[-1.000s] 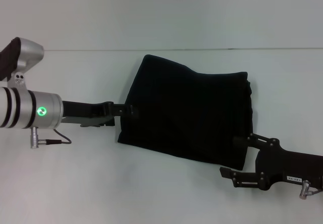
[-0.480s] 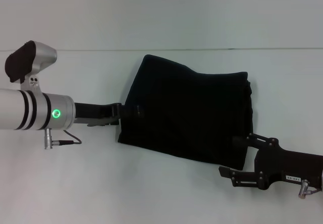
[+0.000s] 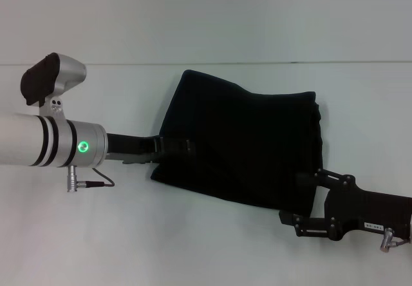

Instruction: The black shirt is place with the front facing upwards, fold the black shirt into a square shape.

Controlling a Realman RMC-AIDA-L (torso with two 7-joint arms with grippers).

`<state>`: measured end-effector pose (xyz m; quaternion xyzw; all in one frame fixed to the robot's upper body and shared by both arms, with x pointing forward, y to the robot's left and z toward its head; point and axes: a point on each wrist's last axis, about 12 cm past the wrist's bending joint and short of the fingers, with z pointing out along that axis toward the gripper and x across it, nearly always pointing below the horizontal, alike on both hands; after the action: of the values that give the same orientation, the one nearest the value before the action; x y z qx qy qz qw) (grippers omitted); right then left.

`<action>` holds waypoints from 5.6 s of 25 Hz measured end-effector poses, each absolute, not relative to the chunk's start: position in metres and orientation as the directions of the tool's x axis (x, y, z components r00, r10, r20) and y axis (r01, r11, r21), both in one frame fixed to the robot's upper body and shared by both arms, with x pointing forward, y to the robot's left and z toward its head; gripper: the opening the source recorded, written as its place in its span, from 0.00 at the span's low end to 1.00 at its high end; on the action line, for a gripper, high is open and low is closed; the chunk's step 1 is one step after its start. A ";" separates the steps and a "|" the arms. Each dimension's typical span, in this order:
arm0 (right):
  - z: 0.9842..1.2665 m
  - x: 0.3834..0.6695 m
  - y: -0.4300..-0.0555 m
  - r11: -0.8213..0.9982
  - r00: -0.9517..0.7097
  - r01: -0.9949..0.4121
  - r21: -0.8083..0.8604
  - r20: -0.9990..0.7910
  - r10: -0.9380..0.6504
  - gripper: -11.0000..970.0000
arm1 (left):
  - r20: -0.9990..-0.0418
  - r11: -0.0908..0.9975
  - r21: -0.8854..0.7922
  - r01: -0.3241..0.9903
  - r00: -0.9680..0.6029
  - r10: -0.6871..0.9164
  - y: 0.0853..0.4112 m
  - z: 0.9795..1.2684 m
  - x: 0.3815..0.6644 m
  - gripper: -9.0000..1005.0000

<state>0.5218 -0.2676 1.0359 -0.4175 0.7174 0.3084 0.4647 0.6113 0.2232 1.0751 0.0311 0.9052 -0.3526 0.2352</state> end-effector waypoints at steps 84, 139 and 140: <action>1.044 0.534 -0.261 0.442 -0.182 -0.897 0.023 -0.929 -0.323 0.96 | -0.521 0.658 -0.692 0.296 -0.836 -0.172 0.330 1.069 0.531 0.07; 1.000 0.480 -0.226 0.420 -0.067 -0.907 -0.039 -0.970 -0.234 0.96 | -0.942 0.522 -0.130 0.843 -0.269 0.199 0.327 1.049 0.445 0.91; 0.999 0.480 -0.226 0.434 -0.059 -0.899 -0.049 -0.971 -0.232 0.96 | -0.940 0.521 -0.136 0.843 -0.277 0.202 0.325 1.047 0.446 0.94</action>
<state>0.4803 -0.2255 0.9995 -0.4302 0.6573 0.3125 0.5340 0.4465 0.3249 1.0468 0.3595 0.7265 -0.3324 0.4821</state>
